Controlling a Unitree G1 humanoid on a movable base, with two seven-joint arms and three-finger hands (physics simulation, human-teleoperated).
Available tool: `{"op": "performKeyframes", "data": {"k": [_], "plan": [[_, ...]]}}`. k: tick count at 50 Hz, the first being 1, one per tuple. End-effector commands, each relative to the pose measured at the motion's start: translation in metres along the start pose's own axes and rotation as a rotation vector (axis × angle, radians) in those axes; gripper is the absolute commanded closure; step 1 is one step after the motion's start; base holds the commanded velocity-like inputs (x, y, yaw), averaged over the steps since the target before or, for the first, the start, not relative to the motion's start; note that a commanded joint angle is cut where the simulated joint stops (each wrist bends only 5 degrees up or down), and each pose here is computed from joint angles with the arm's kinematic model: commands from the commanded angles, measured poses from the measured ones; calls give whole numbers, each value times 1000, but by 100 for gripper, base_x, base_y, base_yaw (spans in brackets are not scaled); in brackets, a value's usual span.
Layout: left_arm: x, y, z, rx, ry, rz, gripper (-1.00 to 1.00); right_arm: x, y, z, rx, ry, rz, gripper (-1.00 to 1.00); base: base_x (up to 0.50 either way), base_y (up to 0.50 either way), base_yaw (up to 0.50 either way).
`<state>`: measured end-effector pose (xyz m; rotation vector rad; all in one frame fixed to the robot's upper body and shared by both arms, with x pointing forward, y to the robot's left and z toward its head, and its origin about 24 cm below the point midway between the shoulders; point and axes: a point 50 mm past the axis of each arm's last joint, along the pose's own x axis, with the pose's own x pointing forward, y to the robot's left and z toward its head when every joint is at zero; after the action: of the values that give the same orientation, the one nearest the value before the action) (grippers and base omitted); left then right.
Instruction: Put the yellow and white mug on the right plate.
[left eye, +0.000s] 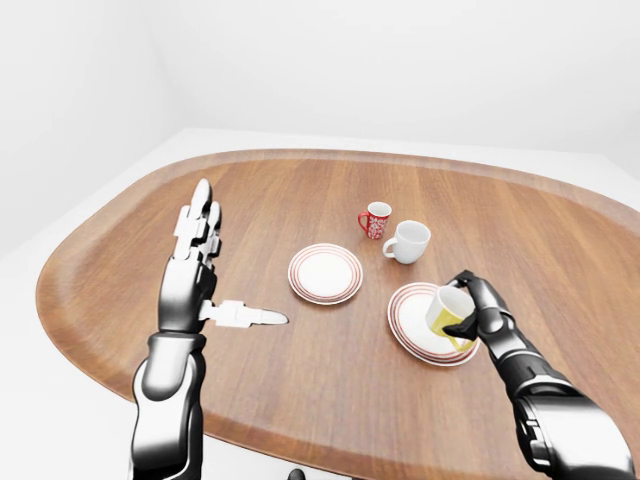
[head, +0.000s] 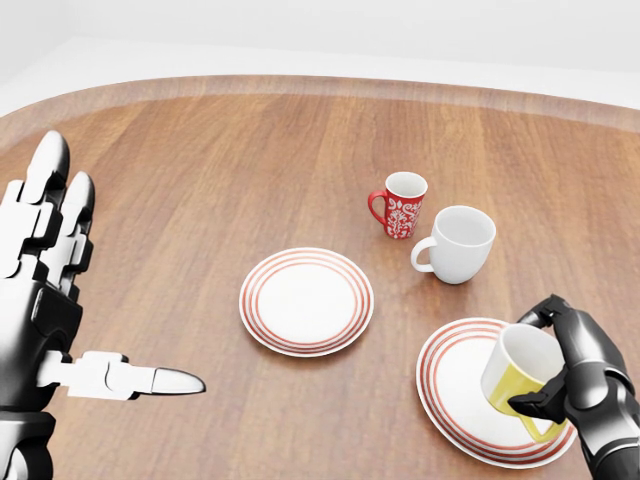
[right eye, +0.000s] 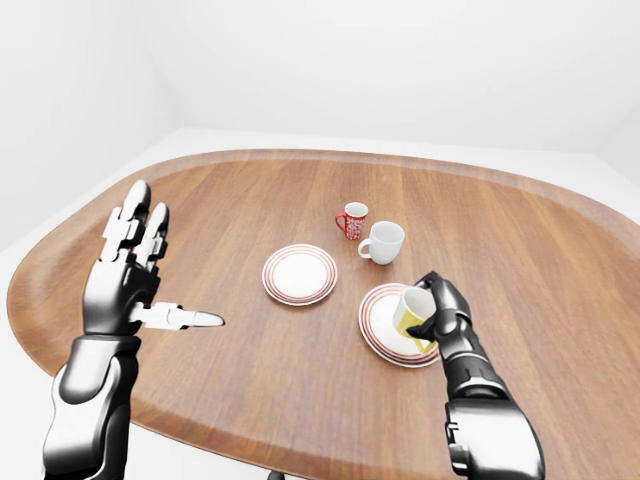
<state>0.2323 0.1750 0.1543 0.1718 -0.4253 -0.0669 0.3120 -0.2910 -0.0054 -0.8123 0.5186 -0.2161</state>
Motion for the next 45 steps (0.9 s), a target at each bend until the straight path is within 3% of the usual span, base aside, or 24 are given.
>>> {"op": "performKeyframes", "data": {"k": [1, 13, 45], "plan": [[0, -1, -1, -1, 6, -3, -100, -3, 4, -12, -77, 34, -12, 100, 0, 0, 0], [0, 0, -3, -1, 14, -3, -100, -5, 10, -17, -62, 58, -5, 100, 0, 0, 0], [-1, -2, -5, 0, 25, -8, -100, 4, 4, 22, -41, -24, -42, 100, 0, 0, 0]]}}
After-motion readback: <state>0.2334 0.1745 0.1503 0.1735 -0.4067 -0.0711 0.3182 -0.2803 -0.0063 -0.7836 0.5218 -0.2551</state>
